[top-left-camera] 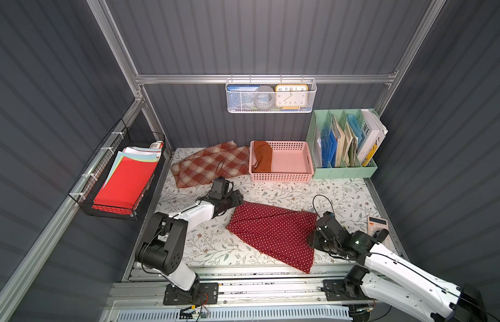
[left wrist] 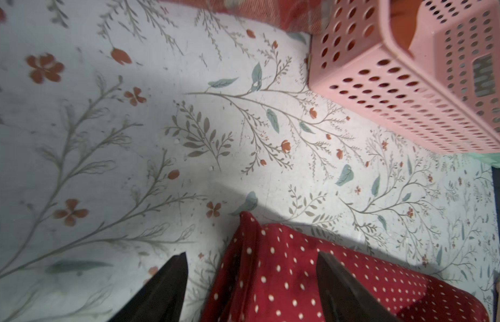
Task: Roll up the skirts
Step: Adjust the skirt at the center of the board.
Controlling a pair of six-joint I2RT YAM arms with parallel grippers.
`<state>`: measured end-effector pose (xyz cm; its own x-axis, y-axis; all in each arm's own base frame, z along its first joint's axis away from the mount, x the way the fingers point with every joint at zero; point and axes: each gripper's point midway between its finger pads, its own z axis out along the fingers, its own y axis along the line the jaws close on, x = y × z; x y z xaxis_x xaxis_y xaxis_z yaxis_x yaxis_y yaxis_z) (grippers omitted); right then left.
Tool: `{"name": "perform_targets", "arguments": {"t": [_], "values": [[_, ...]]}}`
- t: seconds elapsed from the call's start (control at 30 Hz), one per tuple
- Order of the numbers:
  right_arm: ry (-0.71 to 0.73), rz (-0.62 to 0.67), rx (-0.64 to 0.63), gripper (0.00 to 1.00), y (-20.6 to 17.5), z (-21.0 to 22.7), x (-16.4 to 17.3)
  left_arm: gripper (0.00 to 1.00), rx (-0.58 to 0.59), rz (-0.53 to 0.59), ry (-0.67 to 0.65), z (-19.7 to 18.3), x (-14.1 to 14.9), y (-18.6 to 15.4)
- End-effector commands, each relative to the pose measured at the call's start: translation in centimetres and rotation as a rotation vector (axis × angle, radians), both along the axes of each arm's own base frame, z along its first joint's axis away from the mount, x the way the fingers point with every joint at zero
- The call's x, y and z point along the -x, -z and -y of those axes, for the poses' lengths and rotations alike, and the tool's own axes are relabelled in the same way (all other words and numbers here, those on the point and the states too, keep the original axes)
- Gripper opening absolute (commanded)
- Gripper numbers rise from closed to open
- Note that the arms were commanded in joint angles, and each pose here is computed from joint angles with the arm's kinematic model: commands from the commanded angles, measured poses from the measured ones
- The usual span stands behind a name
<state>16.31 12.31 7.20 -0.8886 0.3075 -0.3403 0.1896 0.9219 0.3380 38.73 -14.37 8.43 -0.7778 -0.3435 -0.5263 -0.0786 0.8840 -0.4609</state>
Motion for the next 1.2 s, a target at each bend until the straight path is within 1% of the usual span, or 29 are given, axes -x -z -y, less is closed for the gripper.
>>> {"name": "perform_targets", "arguments": {"t": [0.0, 0.13, 0.2, 0.3, 0.4, 0.53, 0.57, 0.67, 0.73, 0.77, 0.93, 1.07, 1.1, 1.17], "values": [[0.075, -0.143, 0.071, 0.57, 2.7, 2.0, 4.2, 0.75, -0.014, 0.021, -0.039, -1.3, 1.4, -1.5], [0.084, -0.146, 0.123, 0.56, 2.9, 3.0, 6.2, 0.76, -0.017, -0.011, -0.022, -1.9, 4.3, -0.8], [0.071, -0.147, 0.095, 0.55, 3.0, 2.5, 6.5, 0.76, -0.019, -0.024, -0.017, -2.2, 5.5, -0.3], [0.039, -0.097, 0.020, 0.50, 2.6, 0.6, 5.6, 0.76, -0.012, -0.047, -0.006, -2.4, 7.1, 0.4], [0.011, -0.092, -0.022, 0.47, 2.6, -1.2, 5.1, 0.75, -0.008, -0.052, -0.004, -2.3, 7.2, 0.5], [0.000, -0.147, 0.023, 0.38, 3.8, -1.7, 5.4, 0.75, 0.002, -0.039, 0.002, -2.0, 6.8, 0.1], [0.002, -0.156, 0.019, 0.35, 4.1, -1.9, 5.4, 0.75, 0.009, -0.041, 0.005, -1.9, 6.8, 0.0], [-0.008, -0.174, 0.000, 0.22, 4.1, -2.6, 5.5, 0.75, 0.013, -0.037, 0.012, -1.8, 6.6, -0.3], [-0.014, -0.174, -0.006, 0.08, 3.9, -2.7, 5.6, 0.74, 0.011, -0.035, 0.010, -1.8, 6.6, -0.6], [-0.012, -0.171, -0.007, 0.00, 3.8, -2.5, 5.6, 0.74, 0.009, -0.031, 0.008, -1.9, 6.5, -0.6], [-0.015, -0.167, -0.071, 0.00, 2.5, -2.5, 6.4, 0.73, 0.011, -0.036, 0.010, -1.8, 6.4, -0.3], [-0.060, -0.200, -0.157, 0.00, 1.2, -2.9, 8.6, 0.73, 0.016, -0.032, 0.014, -1.6, 6.3, -0.1], [-0.073, -0.213, -0.177, 0.00, 1.2, -3.1, 9.2, 0.72, 0.015, -0.031, 0.015, -1.6, 6.2, -0.1], [-0.083, -0.255, -0.172, 0.00, 2.1, -2.5, 10.5, 0.72, 0.016, -0.028, 0.015, -1.6, 6.1, 0.0]]}}
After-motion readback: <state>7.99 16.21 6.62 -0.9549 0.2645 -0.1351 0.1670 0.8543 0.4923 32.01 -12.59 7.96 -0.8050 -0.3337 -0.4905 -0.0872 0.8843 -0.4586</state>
